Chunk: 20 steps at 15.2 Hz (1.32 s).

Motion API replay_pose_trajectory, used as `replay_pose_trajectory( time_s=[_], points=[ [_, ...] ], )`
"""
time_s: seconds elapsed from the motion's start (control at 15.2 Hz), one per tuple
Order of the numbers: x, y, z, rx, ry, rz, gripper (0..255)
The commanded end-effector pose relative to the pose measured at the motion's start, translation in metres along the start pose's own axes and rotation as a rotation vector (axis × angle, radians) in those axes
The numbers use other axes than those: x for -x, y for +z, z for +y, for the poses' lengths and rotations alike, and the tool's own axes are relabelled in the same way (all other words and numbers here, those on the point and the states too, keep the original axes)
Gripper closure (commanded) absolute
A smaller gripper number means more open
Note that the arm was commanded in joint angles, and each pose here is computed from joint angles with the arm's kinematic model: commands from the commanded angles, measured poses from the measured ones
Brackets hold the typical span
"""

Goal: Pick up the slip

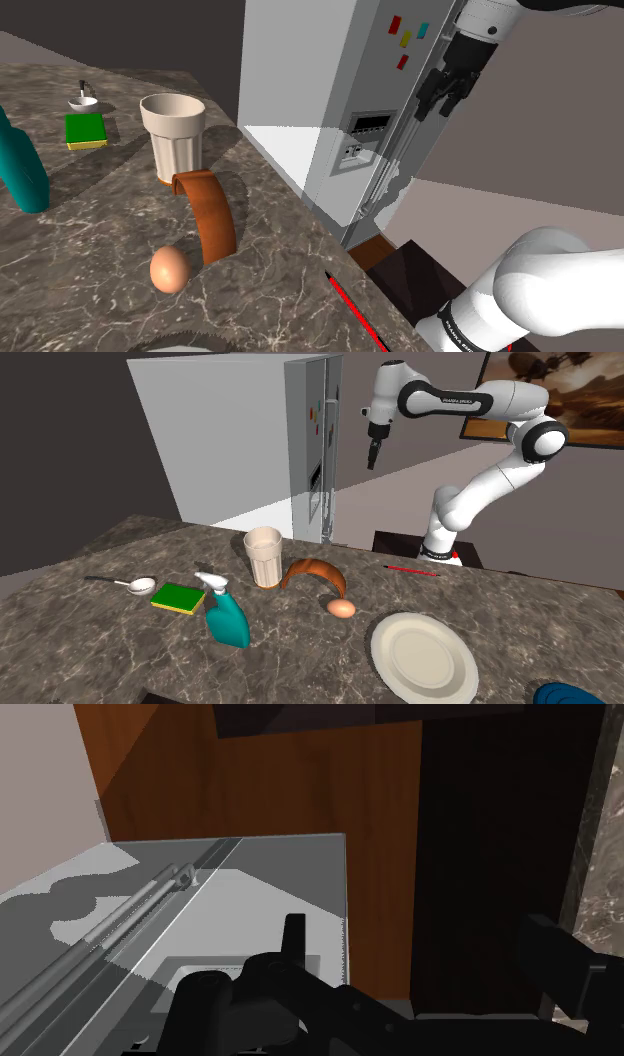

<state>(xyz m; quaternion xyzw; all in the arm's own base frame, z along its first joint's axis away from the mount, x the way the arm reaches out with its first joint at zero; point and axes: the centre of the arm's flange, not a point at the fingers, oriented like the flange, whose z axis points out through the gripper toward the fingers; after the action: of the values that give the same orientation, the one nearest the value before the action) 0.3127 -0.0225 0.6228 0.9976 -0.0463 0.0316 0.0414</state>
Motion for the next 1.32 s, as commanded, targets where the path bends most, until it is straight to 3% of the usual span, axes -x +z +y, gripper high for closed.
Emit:
replay_pose_trajectory(
  time_s=[0.0, 1.25],
  points=[
    [0.0, 0.0, 0.0, 0.0, 0.0, 0.0, 0],
    [-0.053, 0.044, -0.242, 0.003, 0.016, -0.024, 0]
  ],
)
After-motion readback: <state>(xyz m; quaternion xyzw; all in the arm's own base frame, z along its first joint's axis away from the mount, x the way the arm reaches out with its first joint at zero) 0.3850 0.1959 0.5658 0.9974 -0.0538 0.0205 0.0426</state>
